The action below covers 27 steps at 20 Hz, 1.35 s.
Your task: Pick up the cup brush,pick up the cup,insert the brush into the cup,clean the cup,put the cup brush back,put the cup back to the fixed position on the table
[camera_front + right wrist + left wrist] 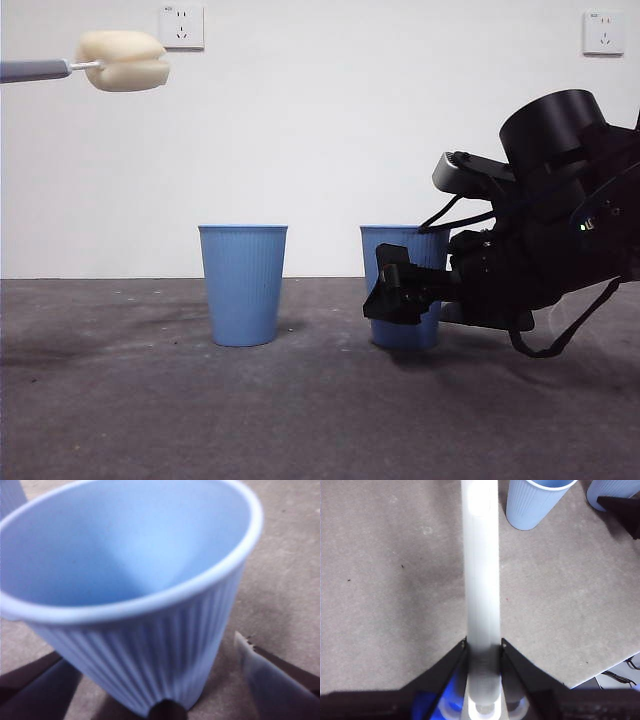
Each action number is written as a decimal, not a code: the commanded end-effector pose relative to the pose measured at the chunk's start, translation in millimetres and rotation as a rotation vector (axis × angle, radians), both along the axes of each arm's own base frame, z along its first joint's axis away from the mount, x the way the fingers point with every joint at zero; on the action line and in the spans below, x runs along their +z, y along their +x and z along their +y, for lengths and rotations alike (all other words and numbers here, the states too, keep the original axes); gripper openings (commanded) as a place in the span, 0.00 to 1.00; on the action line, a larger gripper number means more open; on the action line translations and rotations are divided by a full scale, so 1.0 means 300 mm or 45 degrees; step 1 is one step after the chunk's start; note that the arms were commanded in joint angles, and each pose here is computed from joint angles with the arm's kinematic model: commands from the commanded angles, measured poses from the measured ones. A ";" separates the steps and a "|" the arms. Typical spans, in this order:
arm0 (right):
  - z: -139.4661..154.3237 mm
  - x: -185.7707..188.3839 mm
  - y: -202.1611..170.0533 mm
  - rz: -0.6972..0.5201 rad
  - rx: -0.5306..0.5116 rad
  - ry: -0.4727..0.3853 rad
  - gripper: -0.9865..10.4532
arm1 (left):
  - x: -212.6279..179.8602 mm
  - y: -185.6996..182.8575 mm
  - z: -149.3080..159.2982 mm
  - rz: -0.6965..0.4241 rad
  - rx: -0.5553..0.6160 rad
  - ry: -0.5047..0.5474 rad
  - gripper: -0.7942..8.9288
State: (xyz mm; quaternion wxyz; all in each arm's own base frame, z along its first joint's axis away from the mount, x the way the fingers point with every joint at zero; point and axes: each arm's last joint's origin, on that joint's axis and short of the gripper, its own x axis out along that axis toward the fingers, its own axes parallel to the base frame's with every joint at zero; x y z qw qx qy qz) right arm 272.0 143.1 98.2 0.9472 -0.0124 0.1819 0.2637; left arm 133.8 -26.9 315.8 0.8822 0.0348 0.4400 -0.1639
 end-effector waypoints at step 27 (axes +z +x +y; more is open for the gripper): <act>-0.020 0.462 -0.254 0.533 0.445 -0.899 0.08 | -0.050 -0.041 -0.110 0.154 -0.471 0.290 0.07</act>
